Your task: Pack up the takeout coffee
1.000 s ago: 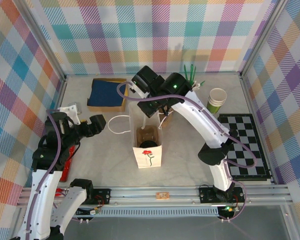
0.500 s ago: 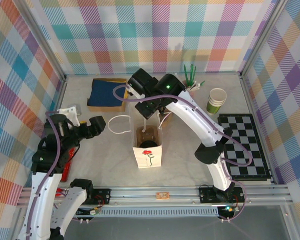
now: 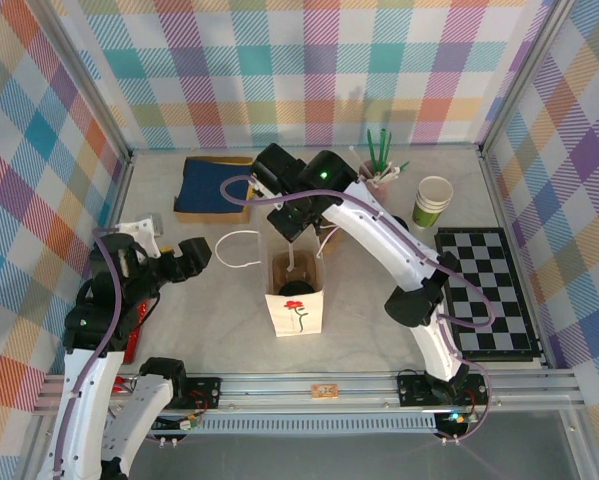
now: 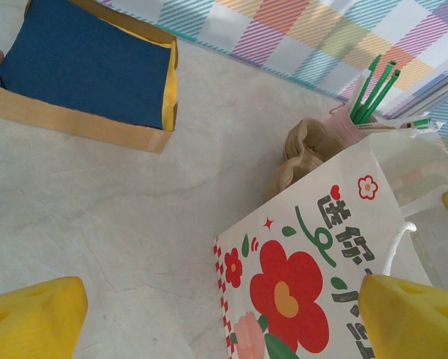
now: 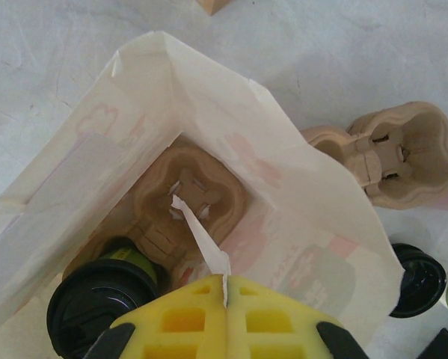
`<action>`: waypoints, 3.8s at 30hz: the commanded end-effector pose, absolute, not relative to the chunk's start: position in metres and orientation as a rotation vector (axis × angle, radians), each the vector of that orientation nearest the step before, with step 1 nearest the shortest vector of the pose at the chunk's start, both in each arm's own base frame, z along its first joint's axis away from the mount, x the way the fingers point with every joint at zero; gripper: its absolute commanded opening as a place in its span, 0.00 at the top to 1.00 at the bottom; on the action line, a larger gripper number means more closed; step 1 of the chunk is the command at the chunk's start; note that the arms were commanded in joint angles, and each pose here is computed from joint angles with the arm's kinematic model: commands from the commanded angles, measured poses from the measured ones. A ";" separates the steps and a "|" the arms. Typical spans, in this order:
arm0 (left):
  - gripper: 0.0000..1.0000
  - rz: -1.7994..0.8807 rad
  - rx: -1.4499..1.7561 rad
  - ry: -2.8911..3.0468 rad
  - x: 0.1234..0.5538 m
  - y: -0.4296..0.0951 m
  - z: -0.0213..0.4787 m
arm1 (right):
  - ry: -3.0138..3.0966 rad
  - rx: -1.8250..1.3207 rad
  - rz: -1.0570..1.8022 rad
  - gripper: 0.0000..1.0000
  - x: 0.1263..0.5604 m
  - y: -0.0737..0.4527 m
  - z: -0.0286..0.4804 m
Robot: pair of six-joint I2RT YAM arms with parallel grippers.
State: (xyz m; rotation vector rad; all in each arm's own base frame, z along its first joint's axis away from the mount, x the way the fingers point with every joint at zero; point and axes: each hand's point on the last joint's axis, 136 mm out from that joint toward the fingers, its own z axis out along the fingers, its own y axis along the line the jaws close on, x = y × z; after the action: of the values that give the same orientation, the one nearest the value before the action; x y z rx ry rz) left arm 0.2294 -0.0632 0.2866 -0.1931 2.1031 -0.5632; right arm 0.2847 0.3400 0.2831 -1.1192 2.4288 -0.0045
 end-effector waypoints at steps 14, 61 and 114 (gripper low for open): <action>0.07 -0.549 -0.206 2.105 0.224 -0.059 0.282 | 2.442 -1.075 -0.025 1.00 0.288 0.345 0.273; 0.07 -0.557 -0.215 2.108 0.227 -0.060 0.281 | 2.416 -1.034 0.020 0.67 0.283 0.345 0.285; 0.07 -0.434 -0.289 2.306 0.404 -0.061 0.258 | 2.242 -0.532 0.457 0.22 0.245 0.203 0.365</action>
State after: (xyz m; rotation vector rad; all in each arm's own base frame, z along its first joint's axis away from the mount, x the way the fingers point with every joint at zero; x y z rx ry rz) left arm 0.3867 -0.0658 0.2461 -0.2969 2.3505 -0.4487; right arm 0.2449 0.2032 0.3577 -0.5795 2.2762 0.3845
